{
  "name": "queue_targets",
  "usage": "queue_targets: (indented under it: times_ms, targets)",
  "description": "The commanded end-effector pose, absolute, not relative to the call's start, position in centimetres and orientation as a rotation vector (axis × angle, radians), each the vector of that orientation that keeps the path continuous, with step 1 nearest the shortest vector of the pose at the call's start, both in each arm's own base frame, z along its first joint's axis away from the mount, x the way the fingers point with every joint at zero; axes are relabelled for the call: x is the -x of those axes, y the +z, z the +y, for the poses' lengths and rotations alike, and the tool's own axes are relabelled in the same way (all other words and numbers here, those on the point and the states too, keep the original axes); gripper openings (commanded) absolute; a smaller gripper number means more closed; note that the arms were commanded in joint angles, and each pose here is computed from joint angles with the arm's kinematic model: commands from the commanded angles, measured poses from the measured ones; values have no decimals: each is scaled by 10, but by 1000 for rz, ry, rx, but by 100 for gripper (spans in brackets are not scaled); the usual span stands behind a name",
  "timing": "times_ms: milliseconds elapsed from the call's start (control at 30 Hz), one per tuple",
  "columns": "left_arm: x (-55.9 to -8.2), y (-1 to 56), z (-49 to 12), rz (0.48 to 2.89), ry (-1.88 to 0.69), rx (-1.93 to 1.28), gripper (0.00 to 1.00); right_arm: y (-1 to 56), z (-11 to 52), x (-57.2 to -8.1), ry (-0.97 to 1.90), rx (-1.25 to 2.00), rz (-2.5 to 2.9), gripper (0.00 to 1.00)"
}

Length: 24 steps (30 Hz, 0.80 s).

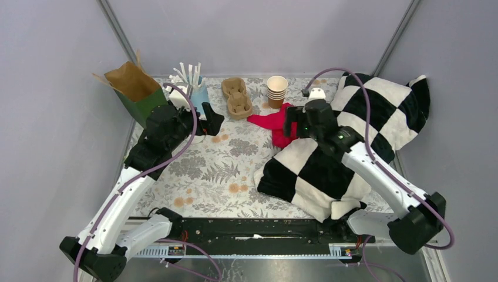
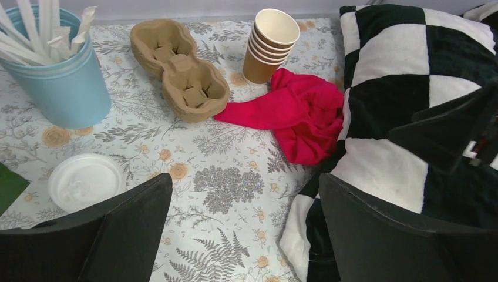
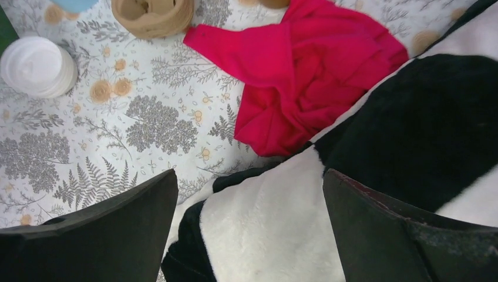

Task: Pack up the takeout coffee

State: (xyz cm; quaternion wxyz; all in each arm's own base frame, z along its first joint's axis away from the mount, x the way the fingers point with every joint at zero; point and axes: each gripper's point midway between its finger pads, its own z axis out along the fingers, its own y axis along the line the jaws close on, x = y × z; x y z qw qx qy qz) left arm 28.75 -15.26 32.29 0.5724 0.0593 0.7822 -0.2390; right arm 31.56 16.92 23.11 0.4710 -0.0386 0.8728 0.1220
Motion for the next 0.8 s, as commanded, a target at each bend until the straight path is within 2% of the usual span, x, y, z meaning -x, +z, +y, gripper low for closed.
queue_targets:
  times_ms: [0, 367, 567, 767]
  targets:
    - [-298, 349, -161, 1731, -548, -161, 99, 259, 191, -335, 376, 29, 2048, 100]
    - [-327, 326, -128, 1774, -332, 43, 99, 230, 227, -395, 332, -19, 2135, 100]
    - [-322, 316, -109, 1770, -232, 60, 99, 209, 223, -441, 360, -211, 2161, 99]
    - [-317, 311, -116, 1779, -268, 8, 99, 193, 211, -486, 179, -275, 2183, 86]
